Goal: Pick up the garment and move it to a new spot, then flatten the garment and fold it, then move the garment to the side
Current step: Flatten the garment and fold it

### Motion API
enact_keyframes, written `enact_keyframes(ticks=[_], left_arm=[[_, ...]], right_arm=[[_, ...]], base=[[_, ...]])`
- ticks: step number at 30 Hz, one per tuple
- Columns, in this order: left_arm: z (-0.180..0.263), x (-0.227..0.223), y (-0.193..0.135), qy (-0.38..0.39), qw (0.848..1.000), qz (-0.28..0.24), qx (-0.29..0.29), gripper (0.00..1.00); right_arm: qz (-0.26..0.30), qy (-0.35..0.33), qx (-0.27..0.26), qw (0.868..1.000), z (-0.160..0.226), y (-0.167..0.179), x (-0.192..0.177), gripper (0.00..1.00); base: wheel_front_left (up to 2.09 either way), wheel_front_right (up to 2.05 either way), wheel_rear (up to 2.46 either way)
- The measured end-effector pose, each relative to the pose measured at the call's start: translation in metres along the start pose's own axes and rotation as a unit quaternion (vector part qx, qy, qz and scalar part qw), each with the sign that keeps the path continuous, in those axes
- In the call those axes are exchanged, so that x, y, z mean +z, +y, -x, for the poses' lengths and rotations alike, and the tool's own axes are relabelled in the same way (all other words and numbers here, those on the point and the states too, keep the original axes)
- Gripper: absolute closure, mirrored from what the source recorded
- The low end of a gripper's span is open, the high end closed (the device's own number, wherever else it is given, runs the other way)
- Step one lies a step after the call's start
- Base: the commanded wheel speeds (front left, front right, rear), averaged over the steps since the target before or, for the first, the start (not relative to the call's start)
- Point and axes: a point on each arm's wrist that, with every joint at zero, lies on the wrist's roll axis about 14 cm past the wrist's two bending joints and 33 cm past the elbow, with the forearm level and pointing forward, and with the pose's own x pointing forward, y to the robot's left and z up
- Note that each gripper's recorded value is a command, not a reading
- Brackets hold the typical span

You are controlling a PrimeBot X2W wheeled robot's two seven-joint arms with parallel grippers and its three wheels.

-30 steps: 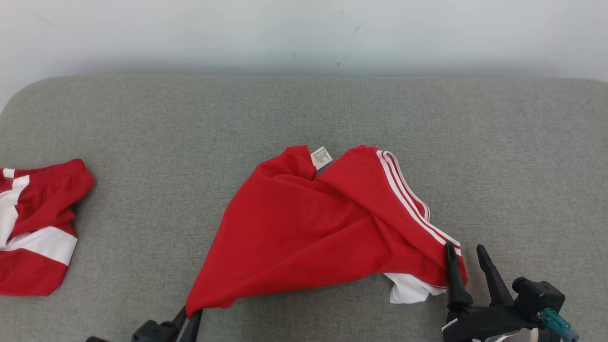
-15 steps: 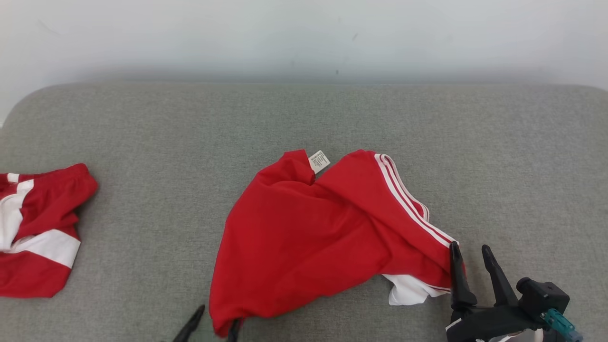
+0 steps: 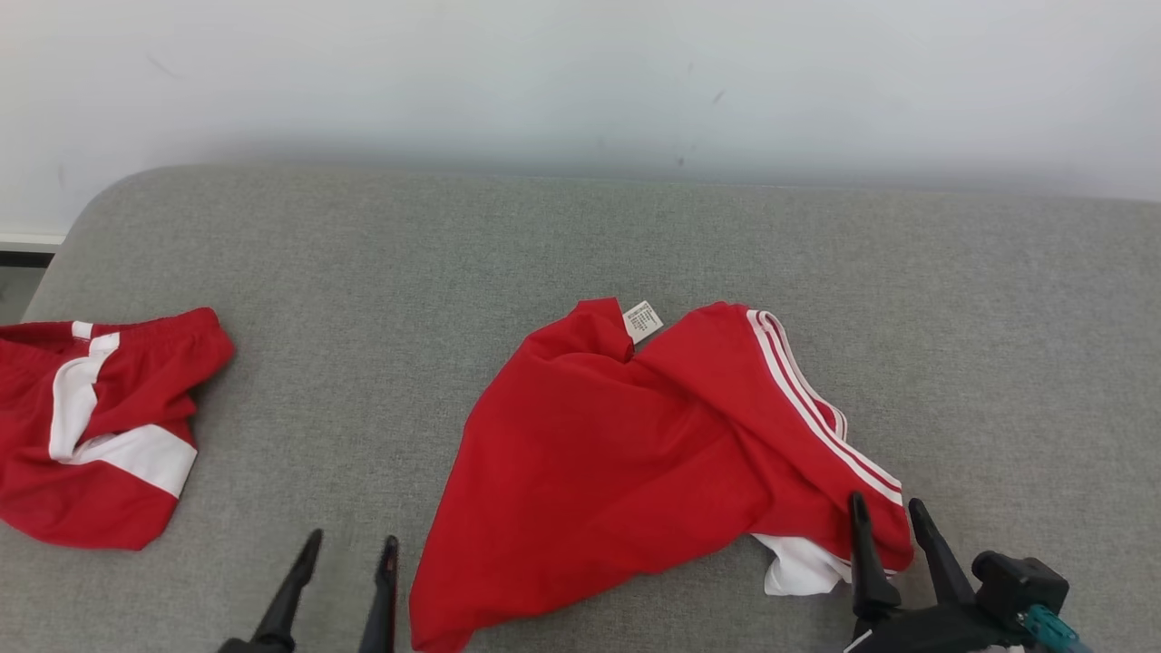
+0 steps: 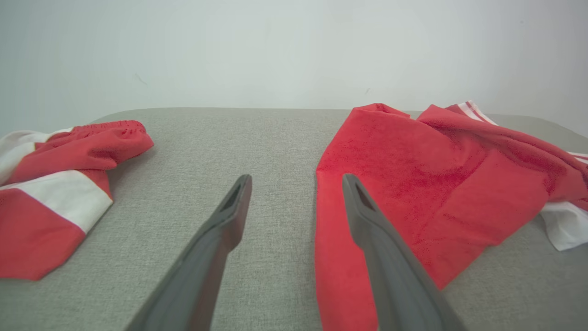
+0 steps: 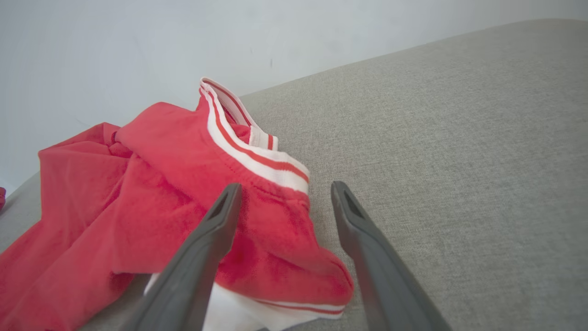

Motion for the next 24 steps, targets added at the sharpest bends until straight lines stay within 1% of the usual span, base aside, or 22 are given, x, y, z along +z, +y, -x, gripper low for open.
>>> enact_keyframes(ticks=[3,5,8,13,14,15,16,18,19,21,24], left_arm=[[0.000,0.004,0.012,-0.007,1.000,0.001,0.021,0.00],[0.000,0.005,0.016,-0.011,0.999,0.008,0.034,0.00],[0.000,0.009,0.023,-0.020,0.998,0.014,0.052,0.00],[0.001,0.012,0.032,-0.026,0.997,0.014,0.072,0.00],[0.000,0.012,0.034,-0.028,0.997,0.016,0.077,0.00],[0.000,0.011,0.034,-0.026,0.997,0.015,0.077,0.00],[0.000,0.009,0.034,-0.024,0.997,0.013,0.077,0.00],[0.000,0.007,0.036,-0.021,0.996,0.017,0.080,0.00],[-0.006,-0.005,0.028,-0.004,0.998,0.023,0.067,0.00],[-0.005,-0.006,0.027,-0.003,0.998,0.024,0.066,0.00],[-0.004,-0.008,0.027,0.000,0.998,0.026,0.065,0.00]], right_arm=[[0.000,0.007,0.004,1.000,-0.003,0.003,-0.004,0.00],[-0.003,0.012,0.005,1.000,-0.005,0.005,-0.006,0.00],[-0.004,0.034,0.005,0.999,-0.004,0.005,-0.018,0.00],[0.000,0.051,0.009,0.999,-0.008,0.008,-0.025,0.00],[0.000,0.054,0.009,0.998,-0.009,0.008,-0.026,0.09],[0.000,0.055,0.008,0.998,-0.010,0.008,-0.026,0.68],[0.001,0.054,0.009,0.998,-0.011,0.007,-0.025,1.00],[-0.003,0.043,0.008,0.999,-0.015,0.006,-0.016,1.00],[-0.018,-0.051,-0.107,0.993,-0.010,-0.093,0.055,1.00],[-0.011,-0.057,-0.123,0.991,-0.007,-0.108,0.061,1.00],[-0.007,-0.052,-0.127,0.991,-0.005,-0.113,0.060,1.00]], base=[[0.00,0.00,0.00],[0.00,0.00,0.00],[0.00,0.00,0.00],[0.00,0.00,0.00],[0.00,0.00,0.00],[0.00,0.00,0.00],[0.00,0.00,0.00],[0.00,0.00,0.00],[0.00,0.00,0.00],[0.00,0.00,0.00],[0.00,0.00,0.00]])
